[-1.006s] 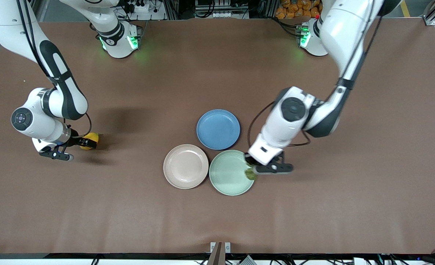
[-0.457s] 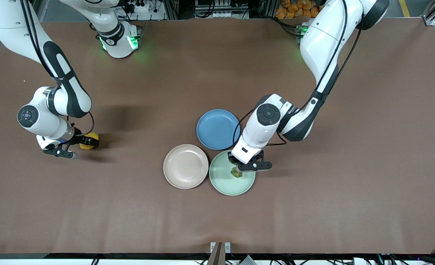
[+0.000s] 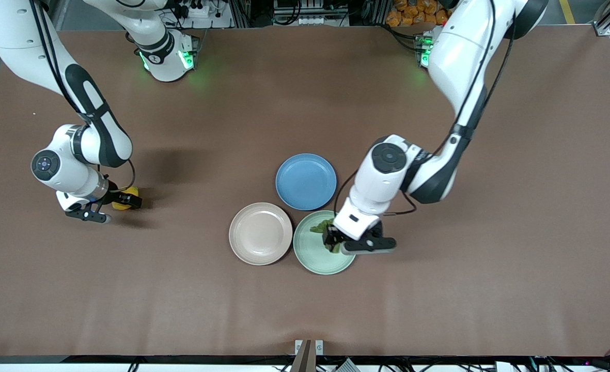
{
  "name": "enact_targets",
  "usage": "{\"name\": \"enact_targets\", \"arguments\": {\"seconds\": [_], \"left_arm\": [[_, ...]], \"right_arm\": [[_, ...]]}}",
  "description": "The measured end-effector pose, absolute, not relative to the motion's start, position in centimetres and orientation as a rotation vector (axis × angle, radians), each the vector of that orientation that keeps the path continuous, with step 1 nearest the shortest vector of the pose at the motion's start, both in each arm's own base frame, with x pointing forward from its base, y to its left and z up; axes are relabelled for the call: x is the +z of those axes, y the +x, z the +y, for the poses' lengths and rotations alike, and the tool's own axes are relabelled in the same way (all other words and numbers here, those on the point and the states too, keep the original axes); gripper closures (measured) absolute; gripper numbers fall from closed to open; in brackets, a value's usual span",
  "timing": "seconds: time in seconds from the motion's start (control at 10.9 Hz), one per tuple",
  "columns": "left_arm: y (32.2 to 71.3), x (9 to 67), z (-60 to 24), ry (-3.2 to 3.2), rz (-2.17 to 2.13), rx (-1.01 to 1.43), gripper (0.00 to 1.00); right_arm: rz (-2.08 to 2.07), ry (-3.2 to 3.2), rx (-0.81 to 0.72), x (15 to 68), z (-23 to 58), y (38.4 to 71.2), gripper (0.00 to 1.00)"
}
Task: Place lemon and lettuce in plates
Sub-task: 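Lower the lettuce onto the green plate and open the left gripper, then lift the lemon with the right gripper while the left gripper withdraws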
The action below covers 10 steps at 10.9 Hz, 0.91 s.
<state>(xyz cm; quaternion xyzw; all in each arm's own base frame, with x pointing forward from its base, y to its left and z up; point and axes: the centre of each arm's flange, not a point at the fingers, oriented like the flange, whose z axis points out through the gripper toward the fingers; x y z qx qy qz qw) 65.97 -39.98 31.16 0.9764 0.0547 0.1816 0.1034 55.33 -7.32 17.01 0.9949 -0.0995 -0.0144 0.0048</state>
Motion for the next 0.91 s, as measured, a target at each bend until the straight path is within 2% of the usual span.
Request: {"name": "enact_targets", "arguments": {"seconds": [0.09,0.18,0.27,0.37,0.55,0.91], "left_arm": [[67.0,32.9,-38.9,2.872,0.163,0.588,0.00],[67.9,34.9,-37.6,2.870,0.132,0.644,0.00],[68.8,36.6,-35.9,2.886,0.087,0.679,0.00],[69.5,38.1,-33.3,2.941,0.047,0.661,0.00],[69.9,40.6,-28.7,3.062,-0.016,0.551,0.00],[67.6,46.0,-25.2,3.191,0.035,0.338,0.00]], "right_arm": [[-0.312,3.116,-0.048,16.9,-7.3,55.3,0.05],[-0.312,3.116,-0.048,16.9,-7.2,55.3,0.07],[-0.312,3.117,-0.048,16.9,-7.1,55.3,0.16],[-0.315,3.118,-0.049,16.8,-7.0,55.3,0.30],[-0.316,3.119,-0.057,16.9,-6.8,55.4,0.33],[-0.314,3.120,-0.155,18.2,-6.8,56.7,0.35]]}}
